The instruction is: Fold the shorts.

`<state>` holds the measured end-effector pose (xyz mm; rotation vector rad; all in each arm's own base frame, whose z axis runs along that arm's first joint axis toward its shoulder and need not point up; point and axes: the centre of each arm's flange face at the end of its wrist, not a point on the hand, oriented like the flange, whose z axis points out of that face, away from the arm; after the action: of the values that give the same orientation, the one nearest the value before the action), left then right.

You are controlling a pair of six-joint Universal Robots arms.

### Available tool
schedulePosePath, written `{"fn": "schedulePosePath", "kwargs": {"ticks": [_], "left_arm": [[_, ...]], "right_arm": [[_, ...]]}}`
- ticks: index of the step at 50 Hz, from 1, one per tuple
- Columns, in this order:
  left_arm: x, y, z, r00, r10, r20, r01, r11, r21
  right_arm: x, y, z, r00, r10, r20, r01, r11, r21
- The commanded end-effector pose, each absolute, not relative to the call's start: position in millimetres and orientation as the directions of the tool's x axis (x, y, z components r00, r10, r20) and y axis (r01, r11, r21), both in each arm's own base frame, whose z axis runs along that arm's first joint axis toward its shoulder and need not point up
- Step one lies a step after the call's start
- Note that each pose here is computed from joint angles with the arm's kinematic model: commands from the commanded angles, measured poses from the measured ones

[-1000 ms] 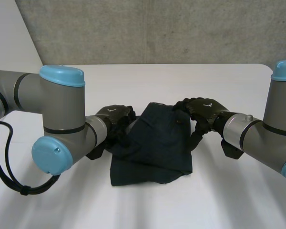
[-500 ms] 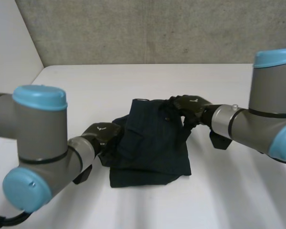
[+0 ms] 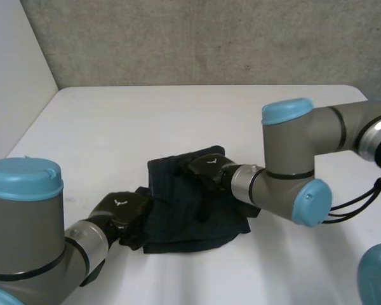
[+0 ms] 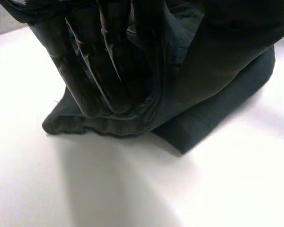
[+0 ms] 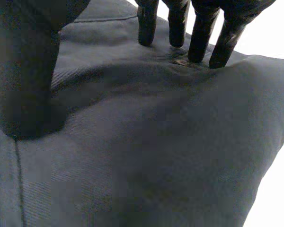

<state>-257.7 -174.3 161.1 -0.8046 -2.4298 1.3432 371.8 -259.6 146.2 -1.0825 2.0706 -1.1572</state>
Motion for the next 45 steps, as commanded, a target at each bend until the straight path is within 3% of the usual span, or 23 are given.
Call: {"fn": "schedulePosePath", "kwargs": {"ticks": [1,8,13,23,29,33,38,45], "left_arm": [[-251.4,-176.4,173.8,-0.820,0.567,-0.078,0.346,0.382,-0.857],[-255.9,-202.9,239.8,-0.842,0.527,-0.112,0.239,0.180,-0.954],[-268.5,-222.7,259.8,-0.850,0.518,-0.099,0.186,0.118,-0.976],[-310.1,-232.3,223.1,-0.851,0.524,-0.041,0.189,0.231,-0.954],[-334.8,-228.8,199.3,-0.837,0.545,-0.058,0.229,0.251,-0.940],[-334.7,-230.5,179.4,-0.853,0.515,-0.087,0.270,0.293,-0.917],[-319.7,-228.3,167.2,-0.893,0.418,-0.165,0.325,0.347,-0.880],[-308.1,-218.5,149.0,-0.887,0.412,-0.208,0.381,0.400,-0.833]], "right_arm": [[380.6,-247.5,140.1,-0.499,-0.867,-0.004,-0.427,0.250,-0.869],[379.4,-240.2,159.6,-0.482,-0.875,0.042,-0.410,0.184,-0.893],[376.1,-237.5,176.2,-0.489,-0.870,0.065,-0.383,0.147,-0.912],[346.7,-230.0,231.5,-0.615,-0.777,0.133,-0.332,0.102,-0.938],[330.4,-243.4,232.4,-0.678,-0.721,0.144,-0.335,0.129,-0.933],[333.5,-243.1,220.8,-0.669,-0.732,0.133,-0.349,0.150,-0.925],[339.4,-246.6,183.8,-0.650,-0.751,0.113,-0.400,0.211,-0.892],[341.3,-251.6,150.4,-0.648,-0.754,0.109,-0.445,0.258,-0.858]]}}
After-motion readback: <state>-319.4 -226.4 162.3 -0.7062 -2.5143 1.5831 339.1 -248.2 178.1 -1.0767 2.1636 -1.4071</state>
